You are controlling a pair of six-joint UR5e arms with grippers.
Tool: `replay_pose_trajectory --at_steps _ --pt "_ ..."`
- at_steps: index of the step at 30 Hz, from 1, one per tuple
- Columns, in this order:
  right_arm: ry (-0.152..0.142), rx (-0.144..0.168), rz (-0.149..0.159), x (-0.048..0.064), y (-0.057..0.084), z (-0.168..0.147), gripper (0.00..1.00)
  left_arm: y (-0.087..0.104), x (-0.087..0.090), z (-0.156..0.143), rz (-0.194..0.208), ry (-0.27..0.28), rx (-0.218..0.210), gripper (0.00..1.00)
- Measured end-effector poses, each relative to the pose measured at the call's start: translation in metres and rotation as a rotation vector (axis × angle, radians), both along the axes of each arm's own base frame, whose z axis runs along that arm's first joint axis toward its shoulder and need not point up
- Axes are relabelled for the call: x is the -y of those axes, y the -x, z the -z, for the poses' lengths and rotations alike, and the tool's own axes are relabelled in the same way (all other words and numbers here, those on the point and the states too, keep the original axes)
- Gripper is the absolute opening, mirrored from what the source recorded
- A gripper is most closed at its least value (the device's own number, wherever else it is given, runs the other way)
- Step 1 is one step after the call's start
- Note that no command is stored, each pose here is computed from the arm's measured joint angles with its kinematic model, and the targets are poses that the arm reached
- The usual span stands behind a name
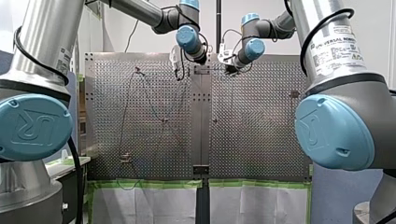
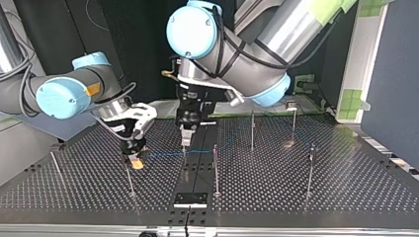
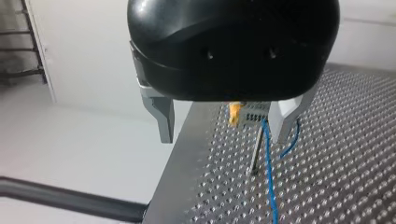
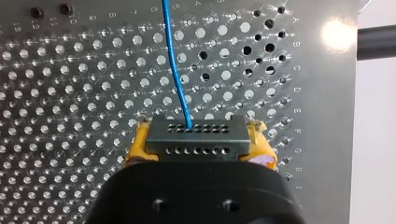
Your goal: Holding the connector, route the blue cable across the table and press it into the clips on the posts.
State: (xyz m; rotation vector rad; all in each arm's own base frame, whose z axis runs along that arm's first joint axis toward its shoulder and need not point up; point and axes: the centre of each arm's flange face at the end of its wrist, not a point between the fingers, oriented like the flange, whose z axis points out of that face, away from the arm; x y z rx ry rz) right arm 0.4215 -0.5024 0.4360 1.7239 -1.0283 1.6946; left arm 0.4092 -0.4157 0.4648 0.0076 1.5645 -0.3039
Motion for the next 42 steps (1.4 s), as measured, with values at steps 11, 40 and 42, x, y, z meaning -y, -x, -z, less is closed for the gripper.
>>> replay_pose_trajectory --at_steps 11,40,42 --pt "-0.002 0.002 0.000 0.000 0.000 0.000 0.00 -0.027 0.018 0.009 -0.041 -0.036 -0.018 1.00" --pt "-0.004 0.001 -0.004 -0.001 -0.001 0.001 0.00 -0.092 0.024 0.051 -0.081 -0.038 -0.025 1.00" --pt "-0.005 0.001 -0.005 -0.001 -0.002 0.001 0.00 -0.101 0.022 0.054 -0.087 -0.037 -0.025 1.00"
